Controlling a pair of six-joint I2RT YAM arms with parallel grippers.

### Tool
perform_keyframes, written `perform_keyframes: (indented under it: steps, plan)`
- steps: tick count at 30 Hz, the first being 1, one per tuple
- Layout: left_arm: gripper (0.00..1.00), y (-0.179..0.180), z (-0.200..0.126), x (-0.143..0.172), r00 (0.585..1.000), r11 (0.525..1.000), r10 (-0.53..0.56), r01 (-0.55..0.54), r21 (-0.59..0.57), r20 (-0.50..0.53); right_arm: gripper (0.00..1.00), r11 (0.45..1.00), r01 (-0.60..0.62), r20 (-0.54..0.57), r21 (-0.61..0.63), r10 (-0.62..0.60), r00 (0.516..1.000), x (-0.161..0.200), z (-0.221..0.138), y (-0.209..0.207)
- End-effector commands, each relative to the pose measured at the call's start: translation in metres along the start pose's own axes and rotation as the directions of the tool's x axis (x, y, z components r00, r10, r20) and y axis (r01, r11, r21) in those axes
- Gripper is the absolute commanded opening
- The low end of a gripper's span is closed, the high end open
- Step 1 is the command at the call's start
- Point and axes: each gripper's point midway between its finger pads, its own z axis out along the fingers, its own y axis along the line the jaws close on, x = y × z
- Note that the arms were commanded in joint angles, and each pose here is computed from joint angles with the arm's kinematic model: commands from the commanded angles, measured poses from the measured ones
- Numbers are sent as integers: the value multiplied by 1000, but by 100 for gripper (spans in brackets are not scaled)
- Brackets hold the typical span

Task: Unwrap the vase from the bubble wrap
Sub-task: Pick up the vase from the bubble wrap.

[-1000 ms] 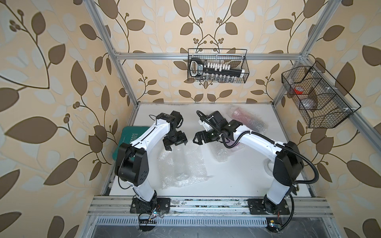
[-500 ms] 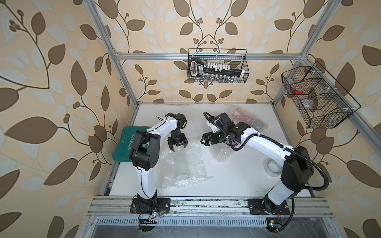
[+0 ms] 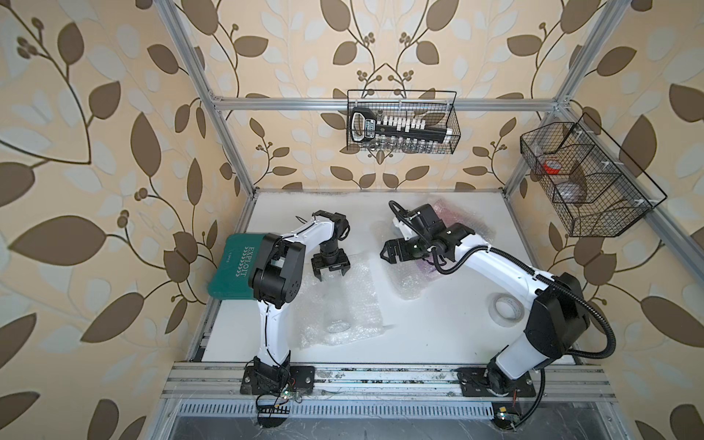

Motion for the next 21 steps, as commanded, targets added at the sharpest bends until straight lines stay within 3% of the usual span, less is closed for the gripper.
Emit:
perform_keyframes:
  steps: [1,11,21]
  plan:
    - [78,2,1,5,999,999,30,-29,-22,13,99,1000,10,-12,4,-10,1000,7,-4,-3]
    - [66,6,3,11,1000,999,27,-26,-25,13,99,1000,-2,44,22,1,999,-3,-20,-7]
    - [41,-2,-54,23,988,994,98,-103,40,120,99,999,-18,49,35,17,999,3,-26,-16]
